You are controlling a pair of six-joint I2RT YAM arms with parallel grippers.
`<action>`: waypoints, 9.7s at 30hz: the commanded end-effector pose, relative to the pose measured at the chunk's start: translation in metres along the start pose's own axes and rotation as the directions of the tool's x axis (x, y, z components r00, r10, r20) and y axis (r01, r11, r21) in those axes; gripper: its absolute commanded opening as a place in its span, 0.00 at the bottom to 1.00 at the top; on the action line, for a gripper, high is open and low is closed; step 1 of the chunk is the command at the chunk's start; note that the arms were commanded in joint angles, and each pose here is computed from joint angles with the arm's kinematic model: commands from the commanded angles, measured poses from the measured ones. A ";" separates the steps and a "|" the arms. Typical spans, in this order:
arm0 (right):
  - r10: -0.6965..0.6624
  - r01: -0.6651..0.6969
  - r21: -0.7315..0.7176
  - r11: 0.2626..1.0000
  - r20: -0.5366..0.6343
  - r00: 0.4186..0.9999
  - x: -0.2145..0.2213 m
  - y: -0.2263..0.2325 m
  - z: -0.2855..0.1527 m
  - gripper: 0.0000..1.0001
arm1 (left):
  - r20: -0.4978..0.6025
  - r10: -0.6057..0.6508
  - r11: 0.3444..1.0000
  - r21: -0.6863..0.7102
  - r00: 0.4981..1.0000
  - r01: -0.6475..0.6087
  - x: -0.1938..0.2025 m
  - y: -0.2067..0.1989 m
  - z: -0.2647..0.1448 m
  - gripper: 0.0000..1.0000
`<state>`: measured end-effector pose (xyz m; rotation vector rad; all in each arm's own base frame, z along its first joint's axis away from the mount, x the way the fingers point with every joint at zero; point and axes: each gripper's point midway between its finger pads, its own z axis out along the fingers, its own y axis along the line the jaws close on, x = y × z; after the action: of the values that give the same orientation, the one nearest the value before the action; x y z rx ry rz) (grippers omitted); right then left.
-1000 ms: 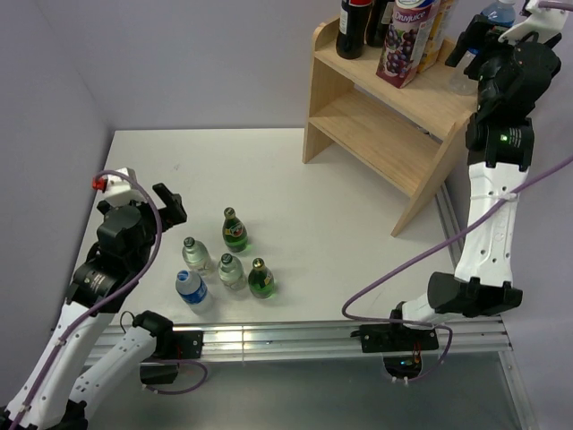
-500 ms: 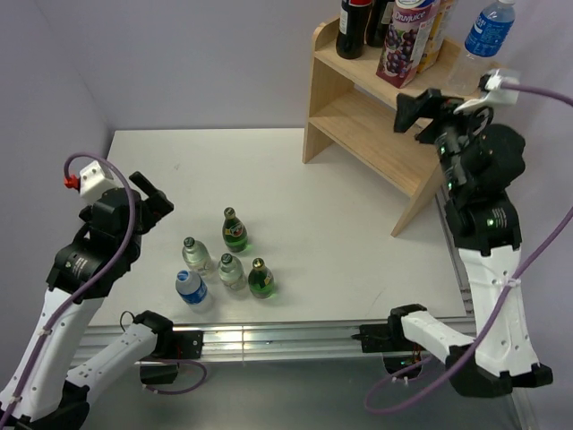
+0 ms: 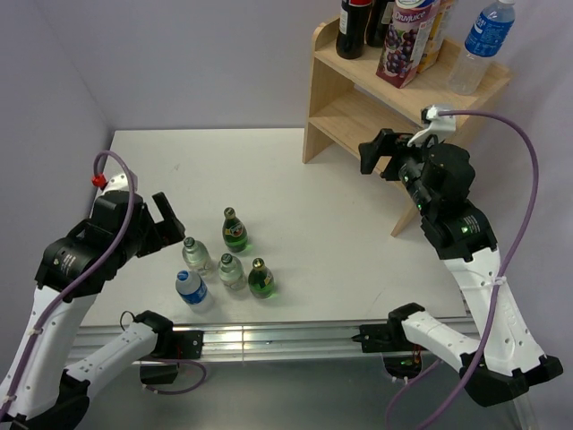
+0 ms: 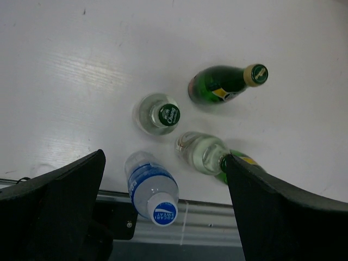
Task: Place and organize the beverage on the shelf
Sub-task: Pick up the drink from the center of the board, then place the drink on the shelf.
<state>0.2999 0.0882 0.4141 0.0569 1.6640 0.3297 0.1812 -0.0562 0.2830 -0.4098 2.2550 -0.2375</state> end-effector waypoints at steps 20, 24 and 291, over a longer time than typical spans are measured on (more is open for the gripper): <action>-0.094 0.083 -0.156 0.984 -0.068 0.993 0.048 0.013 -0.011 1.00 | -0.433 0.136 0.990 0.098 0.891 -0.104 0.126 0.016 0.001 0.91; -0.104 0.091 -0.164 0.982 -0.070 0.992 0.048 0.015 -0.008 1.00 | -0.473 0.144 0.990 0.069 0.869 -0.126 0.138 0.022 0.008 0.81; -0.274 0.066 0.517 0.853 0.337 0.901 -0.188 -0.128 0.033 0.88 | 0.572 0.050 0.993 0.061 0.819 -0.103 -0.063 -0.016 0.017 0.99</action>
<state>0.3951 -0.0727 0.5357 0.3307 1.3654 -0.2762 0.2340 -0.0471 0.3124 -0.2885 1.6860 -0.1256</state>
